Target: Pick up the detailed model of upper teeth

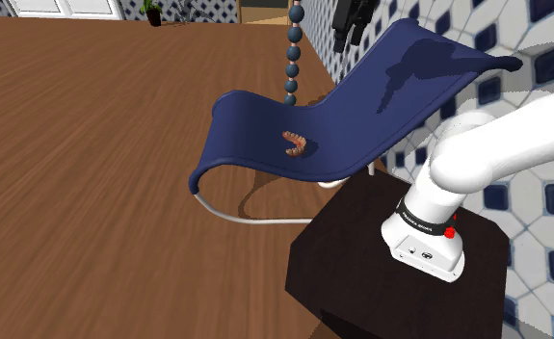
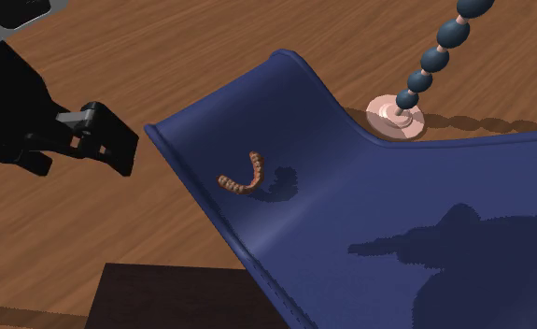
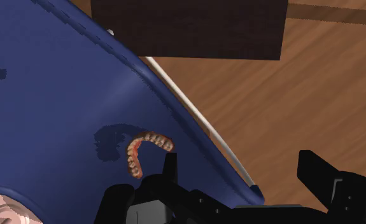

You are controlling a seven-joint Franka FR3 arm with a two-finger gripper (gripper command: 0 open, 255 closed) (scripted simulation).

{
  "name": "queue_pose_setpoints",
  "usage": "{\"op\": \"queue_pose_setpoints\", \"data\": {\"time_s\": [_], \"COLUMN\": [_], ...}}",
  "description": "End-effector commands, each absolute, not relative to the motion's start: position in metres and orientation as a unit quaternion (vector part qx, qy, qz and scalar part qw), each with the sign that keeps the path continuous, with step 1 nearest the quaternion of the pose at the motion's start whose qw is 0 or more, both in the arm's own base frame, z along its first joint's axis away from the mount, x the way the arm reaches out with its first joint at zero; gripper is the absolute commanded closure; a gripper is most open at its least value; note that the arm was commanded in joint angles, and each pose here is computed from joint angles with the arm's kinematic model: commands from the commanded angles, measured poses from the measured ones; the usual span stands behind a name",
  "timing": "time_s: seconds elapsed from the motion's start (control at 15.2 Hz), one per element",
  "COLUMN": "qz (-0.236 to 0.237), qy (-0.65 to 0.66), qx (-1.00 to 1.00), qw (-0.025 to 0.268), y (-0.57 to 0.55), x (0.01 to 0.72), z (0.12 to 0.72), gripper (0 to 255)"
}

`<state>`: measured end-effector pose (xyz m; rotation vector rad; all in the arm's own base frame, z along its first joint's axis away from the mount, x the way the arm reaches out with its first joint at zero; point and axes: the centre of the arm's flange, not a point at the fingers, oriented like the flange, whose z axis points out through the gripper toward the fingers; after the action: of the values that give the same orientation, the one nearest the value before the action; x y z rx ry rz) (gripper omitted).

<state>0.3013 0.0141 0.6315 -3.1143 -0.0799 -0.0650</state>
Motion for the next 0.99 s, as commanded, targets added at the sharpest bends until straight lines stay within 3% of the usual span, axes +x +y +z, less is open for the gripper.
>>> {"op": "queue_pose_setpoints", "data": {"time_s": [0.0,0.92], "qz": [-0.021,-0.015], "qy": [-0.026,-0.029], "qx": [-0.999,-0.999], "qw": [0.013,0.031], "y": [0.014,-0.061], "x": [0.301,0.388], "z": [0.632,0.482], "gripper": [0,0]}}
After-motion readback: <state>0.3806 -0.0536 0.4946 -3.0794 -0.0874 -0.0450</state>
